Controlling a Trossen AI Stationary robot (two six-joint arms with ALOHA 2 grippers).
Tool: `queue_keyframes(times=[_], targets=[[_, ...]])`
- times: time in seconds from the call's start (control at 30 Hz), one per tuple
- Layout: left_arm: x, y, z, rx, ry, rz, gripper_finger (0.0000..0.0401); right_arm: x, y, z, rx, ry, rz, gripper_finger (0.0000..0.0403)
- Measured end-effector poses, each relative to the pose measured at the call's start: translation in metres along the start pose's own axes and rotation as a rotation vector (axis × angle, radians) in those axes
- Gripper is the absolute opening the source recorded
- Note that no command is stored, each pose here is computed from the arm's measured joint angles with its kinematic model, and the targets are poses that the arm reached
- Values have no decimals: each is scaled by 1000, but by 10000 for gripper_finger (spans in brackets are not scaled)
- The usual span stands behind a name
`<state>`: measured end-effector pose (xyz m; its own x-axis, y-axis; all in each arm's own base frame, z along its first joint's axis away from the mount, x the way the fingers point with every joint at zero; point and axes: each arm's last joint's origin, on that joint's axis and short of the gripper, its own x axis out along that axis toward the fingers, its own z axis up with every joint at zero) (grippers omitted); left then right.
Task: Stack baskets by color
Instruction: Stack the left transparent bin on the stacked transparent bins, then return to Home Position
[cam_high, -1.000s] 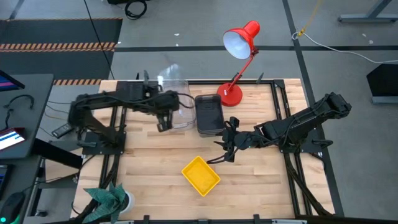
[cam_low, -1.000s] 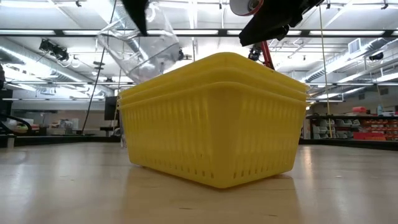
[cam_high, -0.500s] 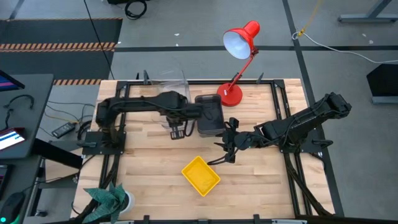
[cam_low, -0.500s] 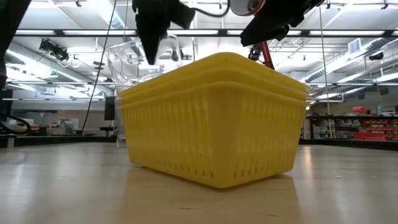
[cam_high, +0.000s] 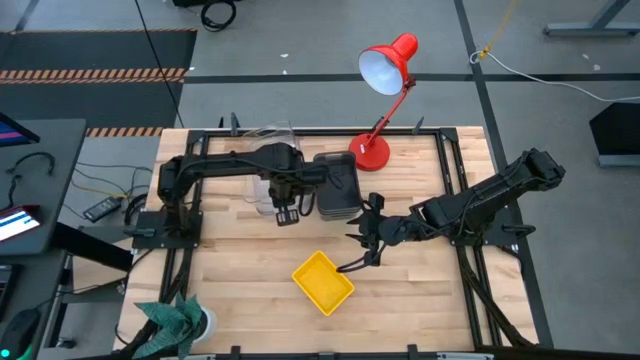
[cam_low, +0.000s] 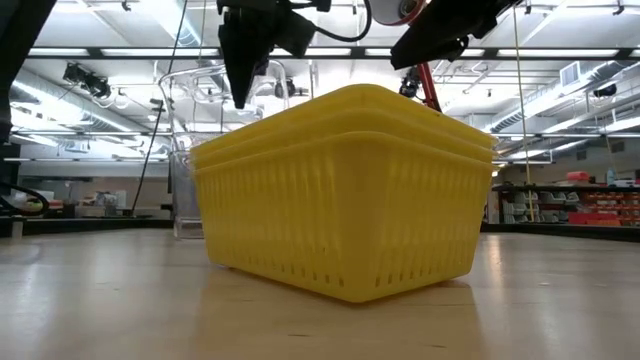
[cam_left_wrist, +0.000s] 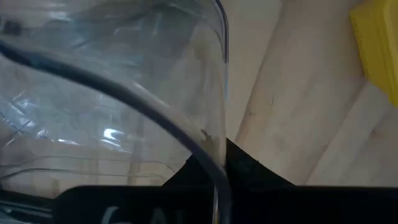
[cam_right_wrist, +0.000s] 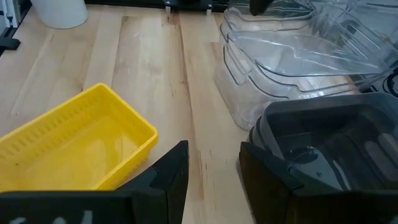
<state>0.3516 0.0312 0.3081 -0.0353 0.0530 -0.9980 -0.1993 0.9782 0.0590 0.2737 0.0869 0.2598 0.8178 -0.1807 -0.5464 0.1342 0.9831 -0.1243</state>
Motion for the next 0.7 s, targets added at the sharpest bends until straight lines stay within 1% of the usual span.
queue_keyframes(times=[0.07,0.13,0.3,0.4,0.47,0.53,0.63,0.7], targets=[[1,-1,0,7,1,11,17,0,0,0,-1,0,1,148],[1,-2,0,13,-2,36,34,0,0,0,-5,0,1,148],[1,-1,0,18,-8,84,105,0,0,0,-21,0,0,148],[-1,-1,1,52,-20,87,143,2,0,-5,-50,-6,0,147],[-8,-1,-1,84,-85,84,158,5,-1,-15,-59,3,-1,145],[-22,-4,-4,110,-224,78,164,7,-5,-22,-42,0,-8,141],[-33,-5,-12,147,-371,72,164,2,-12,-31,1,4,-10,136],[-34,-4,-19,149,-427,67,160,-3,-15,-38,21,4,1,133]])
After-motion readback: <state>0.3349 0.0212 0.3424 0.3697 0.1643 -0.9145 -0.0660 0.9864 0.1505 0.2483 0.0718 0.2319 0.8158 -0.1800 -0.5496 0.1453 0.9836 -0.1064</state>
